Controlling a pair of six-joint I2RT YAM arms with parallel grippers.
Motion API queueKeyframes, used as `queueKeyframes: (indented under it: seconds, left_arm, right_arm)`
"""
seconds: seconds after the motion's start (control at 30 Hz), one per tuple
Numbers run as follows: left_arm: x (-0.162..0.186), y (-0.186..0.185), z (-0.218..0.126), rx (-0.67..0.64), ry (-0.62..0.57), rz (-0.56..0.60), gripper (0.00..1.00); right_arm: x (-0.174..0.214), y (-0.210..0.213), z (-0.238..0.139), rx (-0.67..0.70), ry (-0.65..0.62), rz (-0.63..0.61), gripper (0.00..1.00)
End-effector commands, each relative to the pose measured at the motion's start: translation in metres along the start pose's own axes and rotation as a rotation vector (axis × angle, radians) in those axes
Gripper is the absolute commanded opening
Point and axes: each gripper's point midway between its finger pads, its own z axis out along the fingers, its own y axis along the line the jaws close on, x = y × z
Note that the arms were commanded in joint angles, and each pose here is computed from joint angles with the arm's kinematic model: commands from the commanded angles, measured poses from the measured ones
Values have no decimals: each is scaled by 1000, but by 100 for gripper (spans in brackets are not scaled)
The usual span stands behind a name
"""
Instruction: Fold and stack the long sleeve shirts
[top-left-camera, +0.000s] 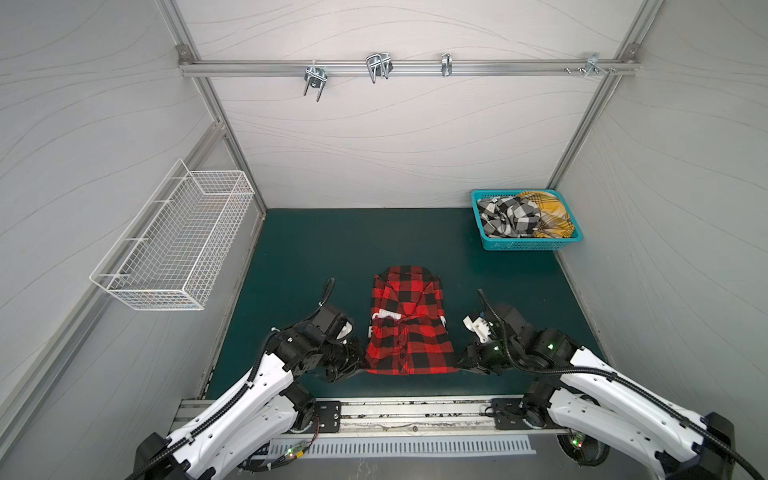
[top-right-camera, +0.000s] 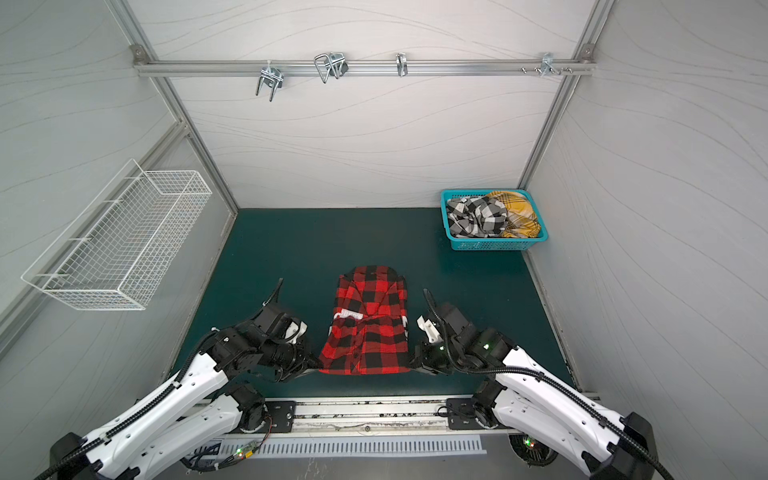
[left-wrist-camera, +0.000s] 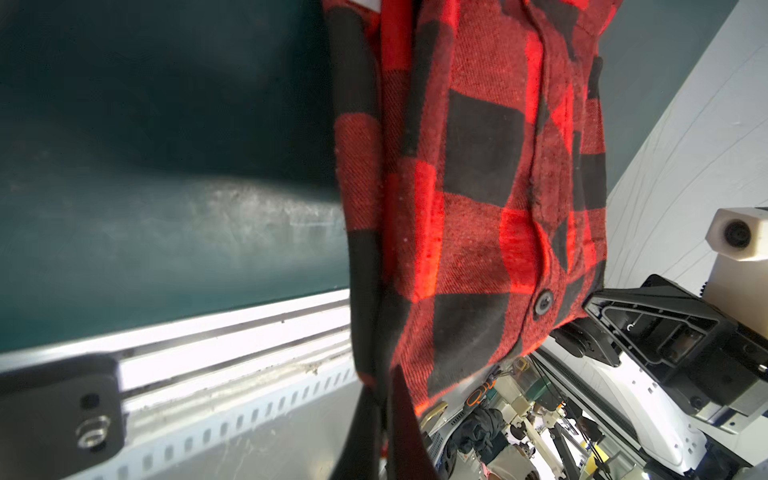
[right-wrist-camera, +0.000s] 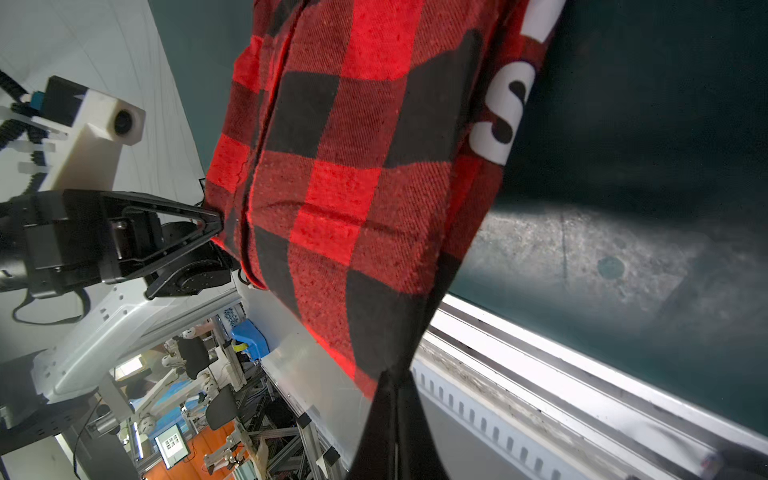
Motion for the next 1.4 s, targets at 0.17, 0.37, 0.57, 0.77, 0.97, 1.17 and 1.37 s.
queueKeyframes:
  seconds: [0.17, 0.37, 0.57, 0.77, 0.97, 1.17, 1.37]
  left_arm:
    - [-40, -52, -43, -23, -207, 58, 0]
    - [-101, -104, -38, 35, -239, 75, 0]
    - [-216, -158, 14, 14, -179, 74, 16]
    - [-364, -158, 54, -80, -213, -26, 64]
    - [-381, -144, 6, -92, -376, -56, 74]
    - [-318, -169, 12, -103, -337, 57, 53]
    - [-313, -157, 41, -155, -318, 95, 65]
  right_arm:
    - [-23, 18, -36, 65, -95, 28, 0]
    - [-99, 52, -63, -23, -178, 78, 0]
    - [-224, 38, -56, -57, -182, 208, 2]
    - [-378, -1, -24, -53, -129, 223, 72]
    - [-403, -4, -46, 87, -240, 99, 81]
    - [-344, -24, -25, 219, -201, 62, 69]
    - [-323, -54, -6, 177, -141, 95, 71]
